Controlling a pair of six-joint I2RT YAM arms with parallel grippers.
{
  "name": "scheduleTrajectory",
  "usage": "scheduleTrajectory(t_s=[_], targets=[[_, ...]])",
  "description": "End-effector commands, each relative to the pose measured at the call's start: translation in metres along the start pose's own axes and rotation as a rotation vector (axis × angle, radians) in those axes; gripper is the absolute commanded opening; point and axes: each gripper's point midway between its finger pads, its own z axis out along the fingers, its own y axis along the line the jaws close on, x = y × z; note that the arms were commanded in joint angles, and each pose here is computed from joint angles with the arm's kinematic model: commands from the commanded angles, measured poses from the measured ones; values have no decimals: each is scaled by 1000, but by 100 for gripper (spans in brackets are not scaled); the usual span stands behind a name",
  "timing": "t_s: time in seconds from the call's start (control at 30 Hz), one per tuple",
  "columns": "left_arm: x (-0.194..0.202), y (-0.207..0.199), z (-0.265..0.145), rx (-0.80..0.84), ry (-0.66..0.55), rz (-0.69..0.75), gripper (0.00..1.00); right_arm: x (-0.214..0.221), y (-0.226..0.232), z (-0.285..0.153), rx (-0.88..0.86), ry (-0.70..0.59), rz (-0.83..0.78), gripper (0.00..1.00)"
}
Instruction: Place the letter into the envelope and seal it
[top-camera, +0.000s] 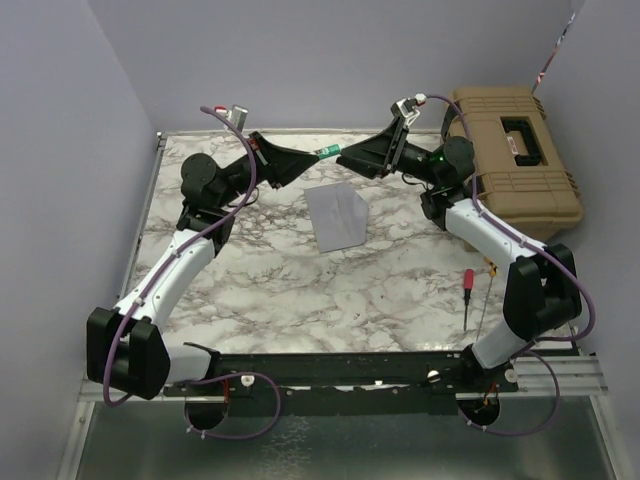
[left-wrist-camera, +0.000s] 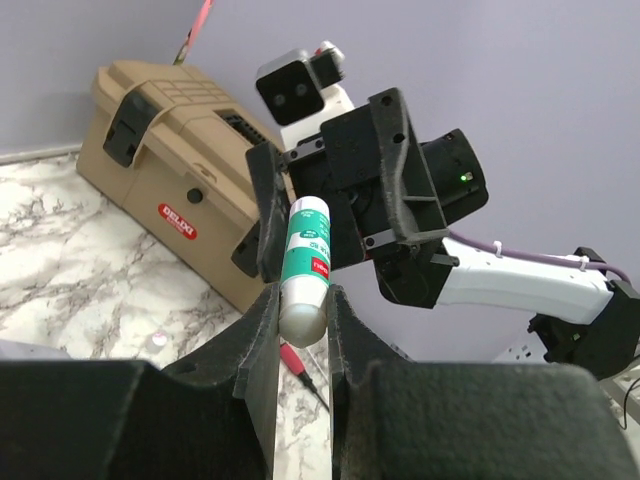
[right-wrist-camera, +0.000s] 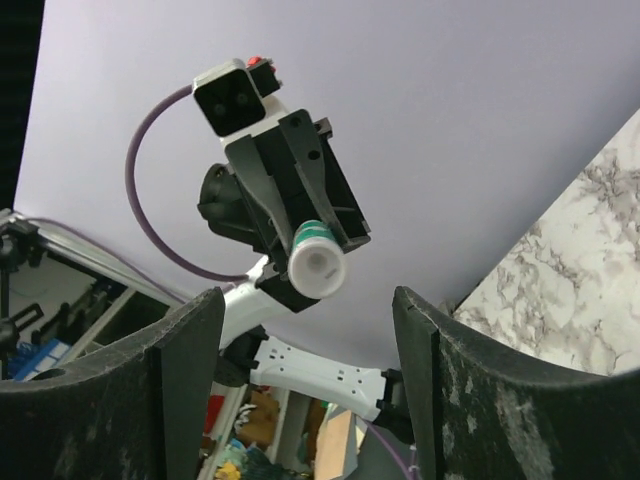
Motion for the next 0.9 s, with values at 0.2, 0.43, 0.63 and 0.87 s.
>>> scheduleTrajectory(t_s=[0.2,0.43,0.63,0.87], targets=[[1,-17,21,74,-36,63,0,-14,-1,11,49,-5,162,69],[5,-10,23,42,-54,46,0,-10,10,14,21,23,179,65],[0,-2,21,-6,-100,57,0,0,5,16,52,65,194,64],[12,-3,24,24,-50,33,0,0,8,18,48,79,162,60]])
